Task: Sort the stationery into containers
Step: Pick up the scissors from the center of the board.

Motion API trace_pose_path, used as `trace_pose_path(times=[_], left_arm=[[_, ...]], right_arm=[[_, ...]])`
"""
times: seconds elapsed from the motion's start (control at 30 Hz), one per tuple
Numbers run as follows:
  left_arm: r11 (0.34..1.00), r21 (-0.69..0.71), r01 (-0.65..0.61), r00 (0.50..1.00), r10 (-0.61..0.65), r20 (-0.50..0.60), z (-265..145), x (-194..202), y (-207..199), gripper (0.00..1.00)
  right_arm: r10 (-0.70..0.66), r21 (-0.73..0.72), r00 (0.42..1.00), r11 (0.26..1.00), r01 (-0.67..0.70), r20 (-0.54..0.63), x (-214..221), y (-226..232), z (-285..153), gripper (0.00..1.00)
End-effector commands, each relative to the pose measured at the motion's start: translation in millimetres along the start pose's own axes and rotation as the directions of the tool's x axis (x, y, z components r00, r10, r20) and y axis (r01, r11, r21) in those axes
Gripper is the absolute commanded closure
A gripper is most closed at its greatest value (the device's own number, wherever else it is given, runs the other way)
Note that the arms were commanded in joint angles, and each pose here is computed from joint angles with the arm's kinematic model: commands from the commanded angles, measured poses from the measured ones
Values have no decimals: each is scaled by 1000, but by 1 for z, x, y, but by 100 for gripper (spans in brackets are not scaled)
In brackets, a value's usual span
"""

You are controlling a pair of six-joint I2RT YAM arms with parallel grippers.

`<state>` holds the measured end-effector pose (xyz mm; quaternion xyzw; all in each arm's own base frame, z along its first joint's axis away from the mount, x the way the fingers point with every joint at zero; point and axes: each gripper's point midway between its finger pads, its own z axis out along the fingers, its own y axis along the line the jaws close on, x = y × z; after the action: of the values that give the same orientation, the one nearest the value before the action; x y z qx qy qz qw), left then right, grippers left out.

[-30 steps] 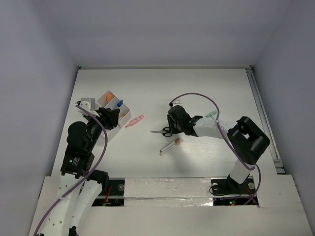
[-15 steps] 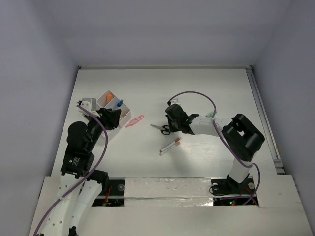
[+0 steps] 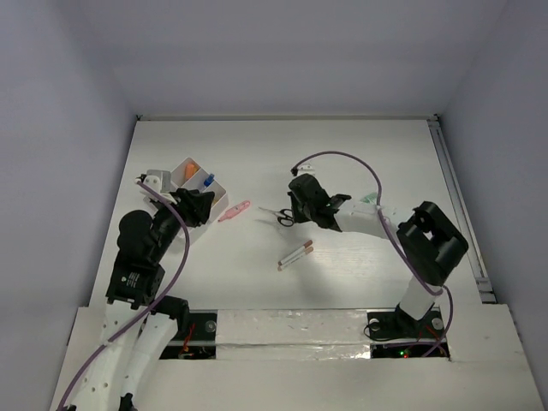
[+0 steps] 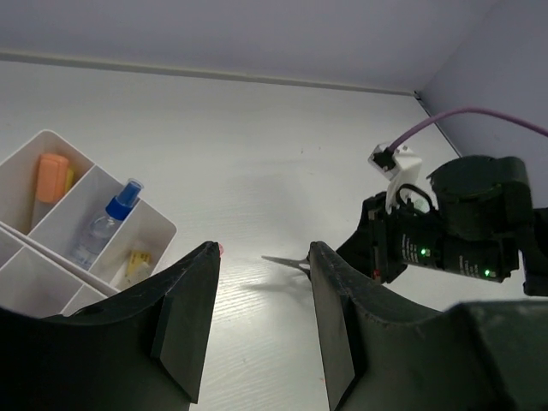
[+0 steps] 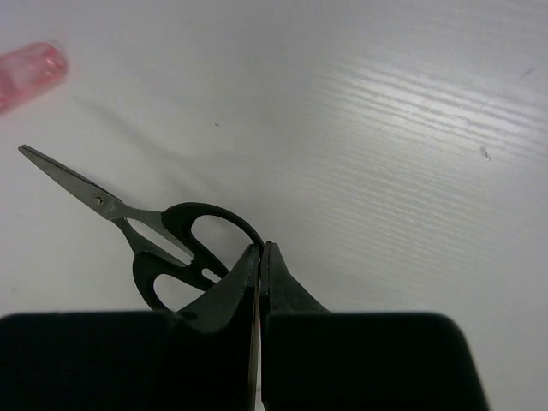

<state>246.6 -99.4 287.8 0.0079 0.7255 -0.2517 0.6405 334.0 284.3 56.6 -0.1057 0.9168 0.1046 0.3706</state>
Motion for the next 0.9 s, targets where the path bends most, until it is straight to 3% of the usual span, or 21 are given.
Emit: trace_pose_path(times=[0.0, 0.17, 0.37, 0.63, 0.87], left_arm=[[996, 87, 16, 1000, -17, 8, 7, -5, -15, 57], [976, 171, 135, 991, -132, -30, 12, 3, -32, 58], [936, 197, 291, 956, -282, -74, 18, 30, -32, 58], [921, 173, 349, 936, -333, -116, 34, 57, -33, 58], [935, 139, 325, 943, -310, -119, 43, 56, -33, 51]], right_arm=[[95, -103, 980, 992, -77, 176, -63, 21, -32, 100], [247, -314, 931, 936, -159, 267, -110, 58, -63, 100], [317, -484, 913, 860, -164, 255, -133, 92, -84, 100], [280, -535, 929, 837, -113, 241, -125, 101, -100, 100], [171, -401, 950, 914, -54, 262, -107, 69, -102, 100]])
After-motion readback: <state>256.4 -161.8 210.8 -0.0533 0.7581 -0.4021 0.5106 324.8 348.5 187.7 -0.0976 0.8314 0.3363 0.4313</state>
